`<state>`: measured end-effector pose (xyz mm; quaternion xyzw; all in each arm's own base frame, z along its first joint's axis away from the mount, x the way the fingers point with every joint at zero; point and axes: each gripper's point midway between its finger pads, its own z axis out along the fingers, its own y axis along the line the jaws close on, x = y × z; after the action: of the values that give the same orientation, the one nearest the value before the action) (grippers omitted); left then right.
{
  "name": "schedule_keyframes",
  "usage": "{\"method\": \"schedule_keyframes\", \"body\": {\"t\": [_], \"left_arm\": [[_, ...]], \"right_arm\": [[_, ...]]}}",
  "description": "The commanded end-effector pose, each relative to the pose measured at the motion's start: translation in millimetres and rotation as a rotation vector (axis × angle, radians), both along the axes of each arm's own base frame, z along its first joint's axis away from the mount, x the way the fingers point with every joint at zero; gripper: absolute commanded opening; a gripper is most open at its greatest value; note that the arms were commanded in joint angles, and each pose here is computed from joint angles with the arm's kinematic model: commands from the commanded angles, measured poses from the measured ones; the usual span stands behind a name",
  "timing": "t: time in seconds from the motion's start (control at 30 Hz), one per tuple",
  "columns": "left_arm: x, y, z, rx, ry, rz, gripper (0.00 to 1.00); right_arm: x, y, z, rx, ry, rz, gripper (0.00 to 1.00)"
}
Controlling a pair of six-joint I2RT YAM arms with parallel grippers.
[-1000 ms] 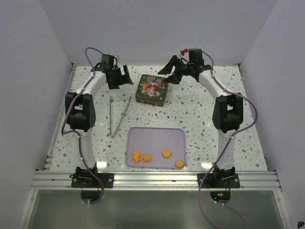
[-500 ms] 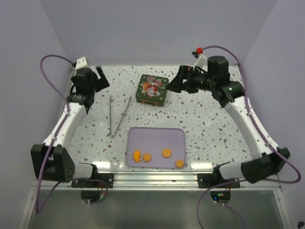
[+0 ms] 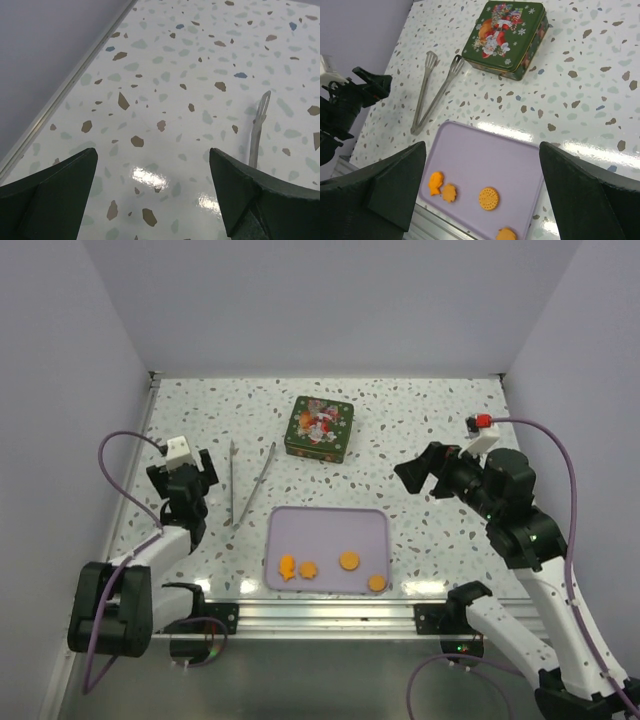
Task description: Pack the cookies
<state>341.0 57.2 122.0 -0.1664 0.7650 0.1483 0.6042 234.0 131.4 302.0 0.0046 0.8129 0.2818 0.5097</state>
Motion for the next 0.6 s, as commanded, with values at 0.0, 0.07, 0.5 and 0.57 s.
{"method": "schedule_keyframes", "body": {"t": [0.0, 0.07, 0.5, 0.57], "left_arm": [[14.2, -5.8, 7.3, 0.015, -0.122, -0.054, 1.0], [15.6, -10.1, 8.1, 0.025, -0.173, -0.087, 1.0], [23.5, -40.8, -4.6, 0.11, -0.246, -0.295, 1.0], [23.5, -41.9, -8.4, 0.093, -0.22, -0.298, 1.0]], "right_arm": [[1.5, -8.7, -5.7, -0.027, 0.004, -0.041, 0.99], [-2.2, -7.5, -4.7, -0.019, 0.002, -0.028, 0.99], [13.8, 12.1, -3.1, 0.003, 0.021, 0.042, 0.99], [18.8, 17.0, -2.4, 0.026, 0.016, 0.049, 0.99]]}}
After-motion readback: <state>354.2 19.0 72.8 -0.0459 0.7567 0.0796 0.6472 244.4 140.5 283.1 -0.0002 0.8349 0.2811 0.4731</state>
